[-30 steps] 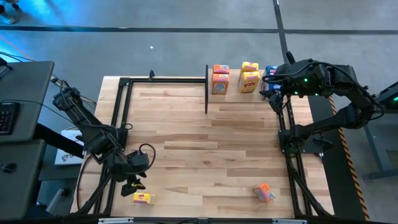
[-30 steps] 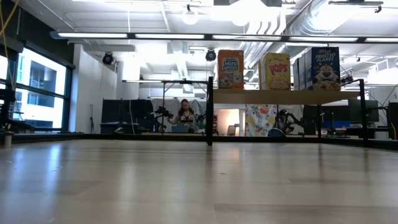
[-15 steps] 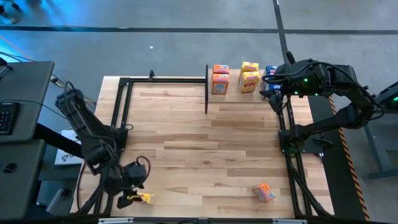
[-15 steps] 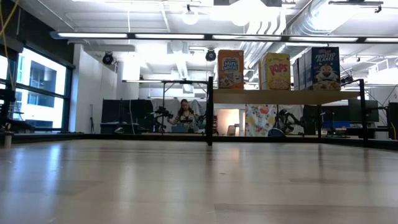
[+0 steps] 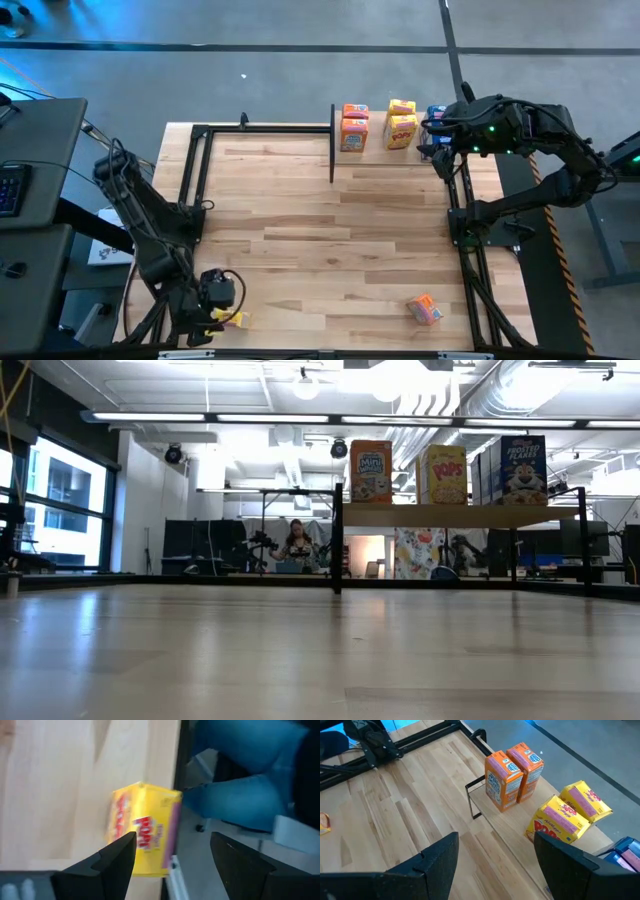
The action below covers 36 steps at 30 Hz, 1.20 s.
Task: Stack cereal on shelf
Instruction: Put the yellow cereal box on the shelf aligned with the other yellow cereal boxes
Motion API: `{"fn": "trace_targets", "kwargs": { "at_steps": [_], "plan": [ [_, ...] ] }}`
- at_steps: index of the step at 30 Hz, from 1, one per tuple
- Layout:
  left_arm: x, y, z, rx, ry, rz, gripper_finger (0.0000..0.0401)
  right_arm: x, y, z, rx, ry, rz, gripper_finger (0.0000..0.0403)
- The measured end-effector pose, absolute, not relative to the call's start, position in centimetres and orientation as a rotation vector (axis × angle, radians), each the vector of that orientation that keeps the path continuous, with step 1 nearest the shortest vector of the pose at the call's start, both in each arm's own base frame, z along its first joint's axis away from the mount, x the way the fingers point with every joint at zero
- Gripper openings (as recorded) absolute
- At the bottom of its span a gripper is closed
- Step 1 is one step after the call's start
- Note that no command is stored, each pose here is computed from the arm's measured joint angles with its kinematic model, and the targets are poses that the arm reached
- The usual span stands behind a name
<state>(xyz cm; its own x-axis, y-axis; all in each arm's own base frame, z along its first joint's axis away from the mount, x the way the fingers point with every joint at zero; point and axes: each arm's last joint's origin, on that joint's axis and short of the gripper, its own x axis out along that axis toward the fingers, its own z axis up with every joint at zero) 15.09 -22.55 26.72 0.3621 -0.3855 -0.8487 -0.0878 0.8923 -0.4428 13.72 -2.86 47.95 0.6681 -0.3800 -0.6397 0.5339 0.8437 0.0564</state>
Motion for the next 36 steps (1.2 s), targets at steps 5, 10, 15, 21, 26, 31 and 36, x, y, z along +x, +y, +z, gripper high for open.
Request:
{"fn": "trace_targets", "kwargs": {
  "at_steps": [5,10,15,21,26,31,36],
  "plan": [
    [15.2,-22.8,25.6,-0.406,1.239,-0.152,0.0243,13.7,-2.9,48.0,0.248,0.659,-0.521,0.0252],
    [15.5,-23.1,24.9,-0.384,1.253,-0.143,0.0243,13.7,-2.9,48.0,0.248,0.656,-0.521,0.0252],
    [15.7,-23.4,24.4,-0.374,1.262,-0.133,0.0243,13.8,-2.9,48.0,0.247,0.656,-0.521,0.0252],
    [15.9,-23.8,23.5,-0.352,1.28,-0.114,0.0243,13.8,-2.9,48.0,0.247,0.657,-0.52,0.0252],
    [16.2,-24.2,22.5,-0.327,1.301,-0.09,0.0243,14.0,-2.9,47.9,0.246,0.663,-0.521,0.0252],
    [16.3,-24.2,22.2,-0.319,1.304,-0.078,0.0242,14.4,-3.0,47.8,0.245,0.673,-0.522,0.0252],
    [16.3,-24.2,22.2,-0.316,1.299,-0.076,0.0227,14.7,-3.0,47.7,0.244,0.681,-0.523,0.0252]
  ]
}}
